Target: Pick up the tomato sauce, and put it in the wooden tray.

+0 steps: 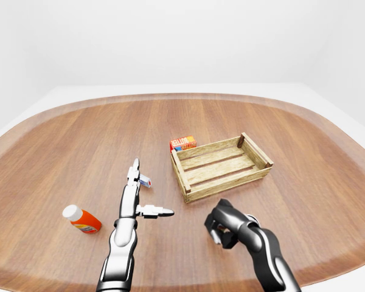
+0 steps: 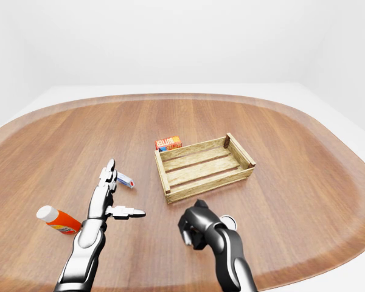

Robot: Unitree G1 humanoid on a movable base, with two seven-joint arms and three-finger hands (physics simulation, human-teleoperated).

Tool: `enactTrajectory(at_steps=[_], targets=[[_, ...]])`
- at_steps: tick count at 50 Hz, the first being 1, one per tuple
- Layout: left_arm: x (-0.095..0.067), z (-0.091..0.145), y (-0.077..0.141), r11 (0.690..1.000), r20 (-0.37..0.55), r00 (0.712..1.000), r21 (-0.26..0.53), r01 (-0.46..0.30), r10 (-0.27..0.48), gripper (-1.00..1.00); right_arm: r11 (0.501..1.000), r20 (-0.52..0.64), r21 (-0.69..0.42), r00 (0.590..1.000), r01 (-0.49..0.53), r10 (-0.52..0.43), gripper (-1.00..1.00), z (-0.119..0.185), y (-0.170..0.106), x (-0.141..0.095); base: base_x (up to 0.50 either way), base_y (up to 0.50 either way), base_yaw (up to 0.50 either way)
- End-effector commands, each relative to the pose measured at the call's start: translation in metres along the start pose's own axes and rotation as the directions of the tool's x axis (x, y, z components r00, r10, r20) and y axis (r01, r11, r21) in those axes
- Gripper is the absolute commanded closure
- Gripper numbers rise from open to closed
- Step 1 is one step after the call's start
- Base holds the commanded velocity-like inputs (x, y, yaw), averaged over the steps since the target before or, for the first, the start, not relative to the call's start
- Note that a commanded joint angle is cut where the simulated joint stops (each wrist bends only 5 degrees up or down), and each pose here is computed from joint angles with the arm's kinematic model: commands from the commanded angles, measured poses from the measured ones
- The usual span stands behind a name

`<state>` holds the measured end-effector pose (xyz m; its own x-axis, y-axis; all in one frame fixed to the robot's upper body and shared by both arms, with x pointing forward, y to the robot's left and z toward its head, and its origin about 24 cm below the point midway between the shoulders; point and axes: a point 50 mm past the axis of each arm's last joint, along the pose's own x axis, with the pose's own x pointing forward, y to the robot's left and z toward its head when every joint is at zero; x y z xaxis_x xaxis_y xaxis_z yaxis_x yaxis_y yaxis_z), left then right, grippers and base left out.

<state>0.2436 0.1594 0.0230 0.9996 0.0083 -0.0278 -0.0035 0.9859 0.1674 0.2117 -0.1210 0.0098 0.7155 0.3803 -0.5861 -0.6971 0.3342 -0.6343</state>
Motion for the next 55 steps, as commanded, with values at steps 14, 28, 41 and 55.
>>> enactTrajectory(at_steps=[14,28,41,55], targets=[[-0.001,0.001,0.0,1.0,0.006,1.0,-0.001,-0.001,0.001,-1.0,0.931,0.139,-0.112,0.933,0.349,-0.333,1.0,0.044,-0.068,-0.038,0.0,0.0,0.0],[-0.001,0.002,0.0,1.0,0.007,1.0,0.0,-0.001,0.001,-1.0,0.836,0.194,-0.165,0.849,0.522,-0.492,1.0,0.059,-0.122,-0.05,0.0,0.0,0.0],[-0.001,0.002,0.0,1.0,0.009,1.0,0.001,0.0,0.0,-1.0,0.817,0.195,-0.185,0.835,0.547,-0.515,1.0,0.06,-0.169,-0.039,0.0,0.0,0.0],[-0.001,0.002,0.0,1.0,0.007,1.0,0.001,0.0,0.0,-1.0,0.905,0.117,-0.114,0.91,0.41,-0.397,1.0,0.046,-0.213,0.0,0.0,0.0,0.0]])
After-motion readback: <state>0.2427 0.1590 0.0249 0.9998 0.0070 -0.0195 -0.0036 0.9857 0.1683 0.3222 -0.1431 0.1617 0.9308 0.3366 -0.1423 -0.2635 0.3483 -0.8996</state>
